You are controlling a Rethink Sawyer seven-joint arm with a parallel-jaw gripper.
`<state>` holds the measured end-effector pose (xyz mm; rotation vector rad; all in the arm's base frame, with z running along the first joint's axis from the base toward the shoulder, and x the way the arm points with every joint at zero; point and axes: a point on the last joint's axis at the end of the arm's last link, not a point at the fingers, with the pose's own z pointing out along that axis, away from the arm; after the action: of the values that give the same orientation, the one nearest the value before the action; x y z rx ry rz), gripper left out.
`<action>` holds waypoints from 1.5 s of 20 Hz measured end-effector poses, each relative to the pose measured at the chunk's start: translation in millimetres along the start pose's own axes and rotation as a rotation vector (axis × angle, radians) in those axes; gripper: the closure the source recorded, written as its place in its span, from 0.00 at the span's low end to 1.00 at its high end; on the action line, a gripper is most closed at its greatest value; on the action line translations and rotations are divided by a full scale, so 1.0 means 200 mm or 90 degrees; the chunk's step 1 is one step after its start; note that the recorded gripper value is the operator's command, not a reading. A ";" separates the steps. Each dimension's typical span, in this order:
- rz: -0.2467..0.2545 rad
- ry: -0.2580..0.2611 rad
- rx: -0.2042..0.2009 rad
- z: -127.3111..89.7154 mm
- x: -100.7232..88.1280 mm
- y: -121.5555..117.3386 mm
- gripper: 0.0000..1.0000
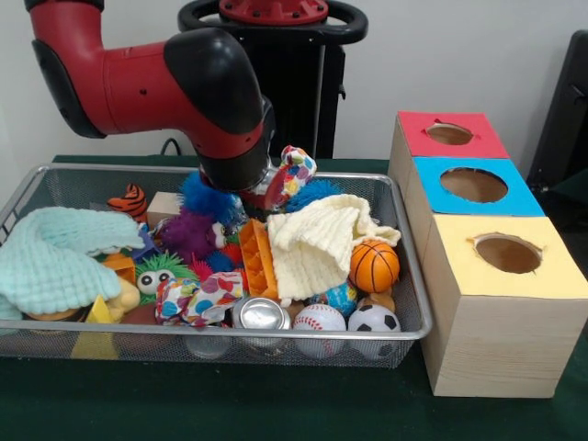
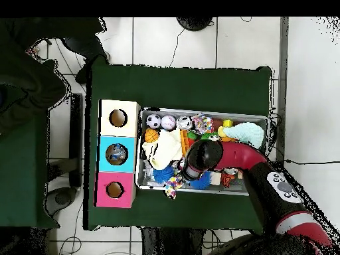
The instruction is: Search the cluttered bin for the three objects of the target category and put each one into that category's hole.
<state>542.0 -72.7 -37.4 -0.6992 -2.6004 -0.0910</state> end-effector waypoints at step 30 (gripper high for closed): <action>-0.004 0.040 -0.011 0.16 0.06 0.01 0.00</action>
<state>520.6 -58.8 -60.8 -0.6832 -2.5444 -0.1349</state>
